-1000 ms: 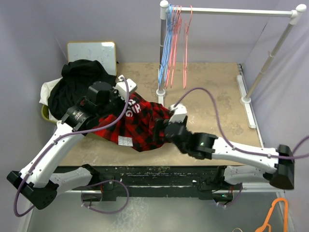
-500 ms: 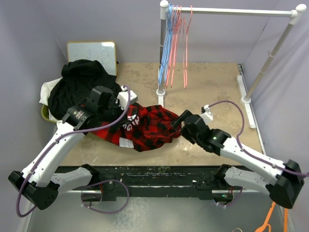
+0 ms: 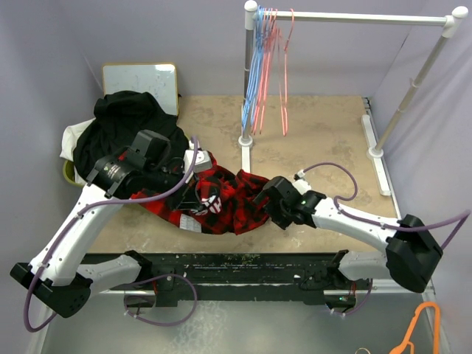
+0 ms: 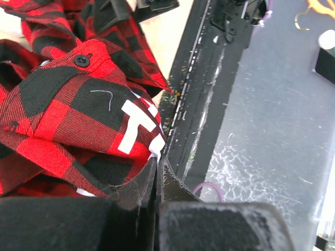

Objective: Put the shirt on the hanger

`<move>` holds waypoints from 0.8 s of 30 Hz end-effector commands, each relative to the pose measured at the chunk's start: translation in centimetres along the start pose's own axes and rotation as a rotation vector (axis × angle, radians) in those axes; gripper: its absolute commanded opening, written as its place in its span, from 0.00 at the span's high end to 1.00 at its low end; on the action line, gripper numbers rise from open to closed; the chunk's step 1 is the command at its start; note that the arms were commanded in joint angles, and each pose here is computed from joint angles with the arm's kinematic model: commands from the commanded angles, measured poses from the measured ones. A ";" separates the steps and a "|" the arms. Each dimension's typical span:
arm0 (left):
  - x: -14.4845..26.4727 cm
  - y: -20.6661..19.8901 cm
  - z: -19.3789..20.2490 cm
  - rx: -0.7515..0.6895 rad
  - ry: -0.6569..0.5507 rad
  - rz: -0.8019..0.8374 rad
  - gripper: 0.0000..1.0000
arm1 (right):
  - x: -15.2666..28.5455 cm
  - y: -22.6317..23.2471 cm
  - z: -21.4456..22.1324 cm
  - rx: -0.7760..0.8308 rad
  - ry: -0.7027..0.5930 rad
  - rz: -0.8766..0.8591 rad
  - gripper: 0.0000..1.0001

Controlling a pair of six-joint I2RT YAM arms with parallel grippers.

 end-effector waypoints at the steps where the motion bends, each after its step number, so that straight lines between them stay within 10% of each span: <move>1: 0.8 -2.2 -1.4 -0.035 -0.070 0.136 0.91 | -0.2 1.9 0.6 -0.011 0.038 -0.069 0.17; 3: 0.9 -2.3 -1.5 -0.041 -0.067 0.144 0.40 | -0.5 1.7 0.7 0.013 0.036 -0.080 0.46; 6: 1.7 -1.1 -2.3 -0.119 -0.047 0.046 0.00 | -0.7 0.5 0.1 0.072 -0.016 -0.060 1.00; 12: 2.4 6.8 -5.7 -0.201 0.015 -0.336 0.01 | 0.4 -1.2 -1.5 0.233 -0.106 -0.097 1.00; 24: -9.6 7.6 -6.5 -0.050 0.109 0.237 0.01 | 0.0 -2.1 0.3 0.496 -0.046 -0.314 1.00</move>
Point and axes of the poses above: each gripper's point midway between its finger pads, its own x axis back along the fingers, its own y axis along the line the jaws close on, z = x × y, the point moved 4 cm from there along x, back along the fingers, and after that the axes turned 1 degree about -x, right-handed, at the moved point
